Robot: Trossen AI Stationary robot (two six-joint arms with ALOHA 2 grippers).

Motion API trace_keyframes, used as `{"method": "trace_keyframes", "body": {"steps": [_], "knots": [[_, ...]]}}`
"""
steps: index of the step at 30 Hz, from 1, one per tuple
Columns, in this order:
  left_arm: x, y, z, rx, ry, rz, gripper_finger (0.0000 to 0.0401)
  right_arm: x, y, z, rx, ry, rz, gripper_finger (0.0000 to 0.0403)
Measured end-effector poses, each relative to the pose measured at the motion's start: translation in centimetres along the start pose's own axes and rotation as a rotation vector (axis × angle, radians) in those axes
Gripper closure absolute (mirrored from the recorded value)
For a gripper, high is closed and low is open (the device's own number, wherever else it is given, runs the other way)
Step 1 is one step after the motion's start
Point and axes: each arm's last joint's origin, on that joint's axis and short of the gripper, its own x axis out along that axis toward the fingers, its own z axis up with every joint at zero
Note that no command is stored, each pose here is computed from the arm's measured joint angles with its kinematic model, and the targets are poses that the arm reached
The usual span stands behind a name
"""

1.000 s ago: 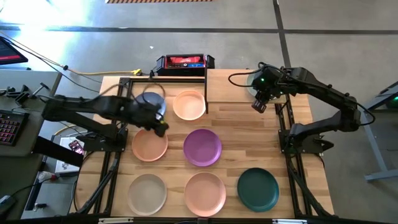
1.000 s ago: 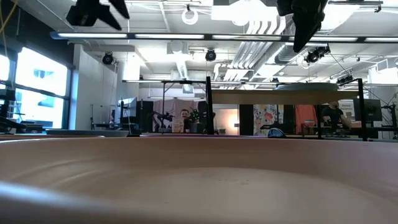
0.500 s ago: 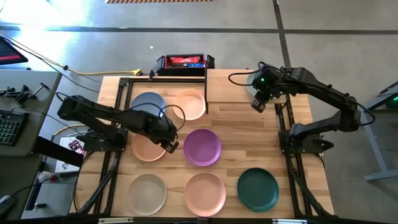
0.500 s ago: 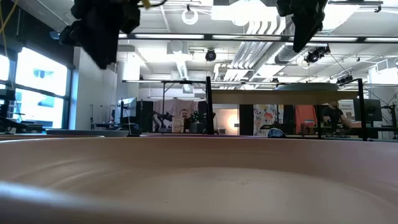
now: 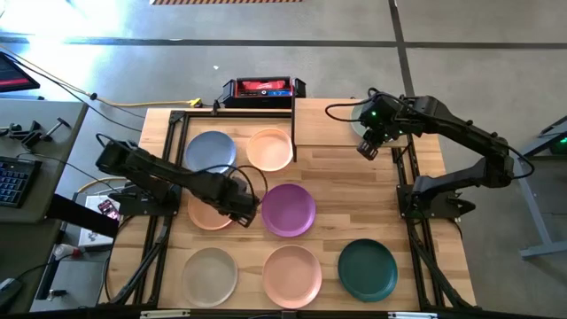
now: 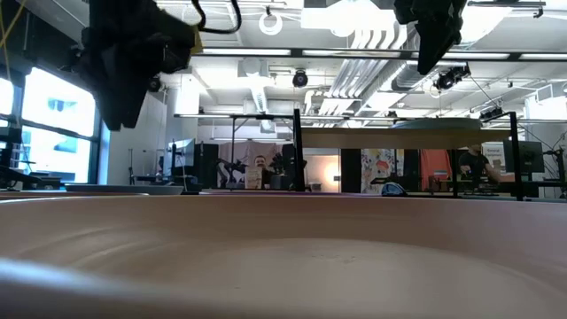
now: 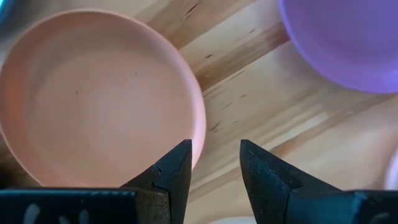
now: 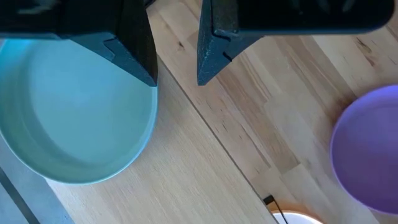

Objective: Place and stack plates onto a shelf
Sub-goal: Stack the brown plate on top of the light blue plate on the shelf

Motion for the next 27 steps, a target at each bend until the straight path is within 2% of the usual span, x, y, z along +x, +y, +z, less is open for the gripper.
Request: {"method": "trace_keyframes", "body": {"steps": [19, 27], "knots": [[5.8, -1.9, -0.1, 0.008, 0.089, 0.188, 0.0275, 0.0, 0.0, 0.0, -0.005, 0.0, 0.0, 0.0313], [7.6, -2.9, 0.0, 0.032, 0.109, 0.169, 0.0275, 0.0, 0.0, 0.0, -0.005, 0.001, 0.0, 0.0313]]}}
